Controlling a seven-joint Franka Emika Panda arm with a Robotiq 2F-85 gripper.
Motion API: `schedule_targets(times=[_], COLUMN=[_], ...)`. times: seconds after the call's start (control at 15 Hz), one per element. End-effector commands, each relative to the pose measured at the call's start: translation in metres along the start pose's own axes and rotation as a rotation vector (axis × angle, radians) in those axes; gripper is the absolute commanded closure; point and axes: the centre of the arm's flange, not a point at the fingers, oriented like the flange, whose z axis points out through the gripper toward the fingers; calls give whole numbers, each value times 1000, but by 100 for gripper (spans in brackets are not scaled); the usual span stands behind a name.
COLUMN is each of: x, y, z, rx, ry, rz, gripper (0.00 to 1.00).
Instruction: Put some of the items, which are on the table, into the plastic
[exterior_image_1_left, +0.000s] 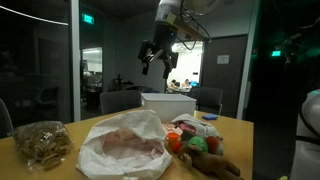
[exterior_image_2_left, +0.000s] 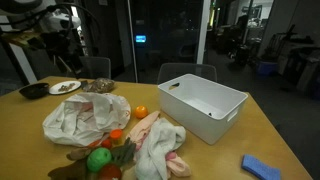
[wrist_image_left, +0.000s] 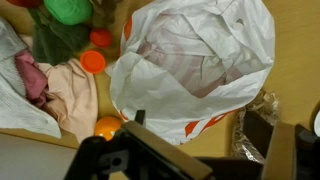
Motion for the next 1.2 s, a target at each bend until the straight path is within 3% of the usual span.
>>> schedule_targets(times=[0.0, 0.6, 1.13], x=[1, -5, -62], y=[-1, -2, 43], z=[-2, -3, 105], rx=[2, 6, -62], ry=[4, 0, -239], rz=[-1, -6, 96], gripper=[0, 0, 0])
